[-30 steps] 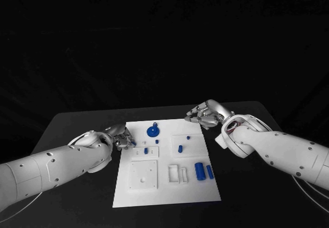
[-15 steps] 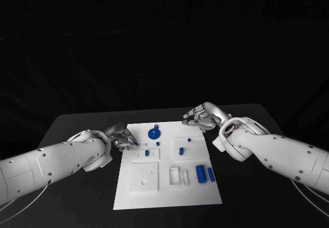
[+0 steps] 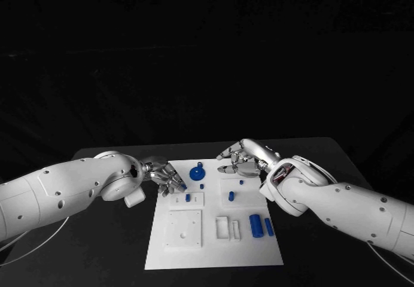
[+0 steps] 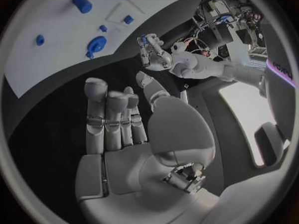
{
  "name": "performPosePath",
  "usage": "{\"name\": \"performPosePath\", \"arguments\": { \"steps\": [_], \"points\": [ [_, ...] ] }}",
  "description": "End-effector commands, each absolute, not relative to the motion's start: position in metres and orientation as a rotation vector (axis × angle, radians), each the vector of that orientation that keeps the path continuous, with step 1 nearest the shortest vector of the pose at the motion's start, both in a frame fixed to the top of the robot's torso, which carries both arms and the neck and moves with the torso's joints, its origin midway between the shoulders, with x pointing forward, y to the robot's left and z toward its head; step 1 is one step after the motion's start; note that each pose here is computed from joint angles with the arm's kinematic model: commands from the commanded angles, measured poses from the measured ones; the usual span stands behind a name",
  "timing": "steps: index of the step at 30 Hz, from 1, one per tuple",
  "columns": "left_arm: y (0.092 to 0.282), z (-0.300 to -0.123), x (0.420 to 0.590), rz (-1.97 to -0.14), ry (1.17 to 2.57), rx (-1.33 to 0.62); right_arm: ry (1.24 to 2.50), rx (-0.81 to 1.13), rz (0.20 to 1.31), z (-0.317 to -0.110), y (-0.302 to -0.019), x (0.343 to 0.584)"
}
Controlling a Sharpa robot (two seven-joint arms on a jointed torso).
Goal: Assemble the parts on the task board
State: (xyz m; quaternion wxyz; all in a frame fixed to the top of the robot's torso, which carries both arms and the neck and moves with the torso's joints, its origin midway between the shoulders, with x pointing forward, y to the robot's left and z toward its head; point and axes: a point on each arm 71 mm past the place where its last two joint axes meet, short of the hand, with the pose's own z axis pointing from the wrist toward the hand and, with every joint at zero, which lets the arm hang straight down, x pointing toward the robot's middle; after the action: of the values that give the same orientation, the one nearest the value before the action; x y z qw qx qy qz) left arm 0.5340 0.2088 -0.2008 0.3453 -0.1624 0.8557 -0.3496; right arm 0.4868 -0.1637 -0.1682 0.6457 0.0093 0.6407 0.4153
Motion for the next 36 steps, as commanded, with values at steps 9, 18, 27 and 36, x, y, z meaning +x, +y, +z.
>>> {"name": "performPosePath", "arguments": {
  "steps": [9, 18, 27, 36],
  "points": [
    [0.186, -0.203, 0.515, -1.178, 2.527, -0.545, 1.352, -0.347, 0.952, -0.172, -0.124, 0.462],
    [0.177, -0.202, 0.512, -1.253, 2.564, -0.552, 1.385, -0.498, 0.966, -0.187, -0.102, 0.447],
    [0.172, -0.201, 0.510, -1.286, 2.583, -0.531, 1.449, -0.582, 0.992, -0.201, -0.089, 0.435],
    [0.172, -0.201, 0.509, -1.277, 2.590, -0.518, 1.459, -0.589, 1.006, -0.202, -0.088, 0.432]
  ]
}}
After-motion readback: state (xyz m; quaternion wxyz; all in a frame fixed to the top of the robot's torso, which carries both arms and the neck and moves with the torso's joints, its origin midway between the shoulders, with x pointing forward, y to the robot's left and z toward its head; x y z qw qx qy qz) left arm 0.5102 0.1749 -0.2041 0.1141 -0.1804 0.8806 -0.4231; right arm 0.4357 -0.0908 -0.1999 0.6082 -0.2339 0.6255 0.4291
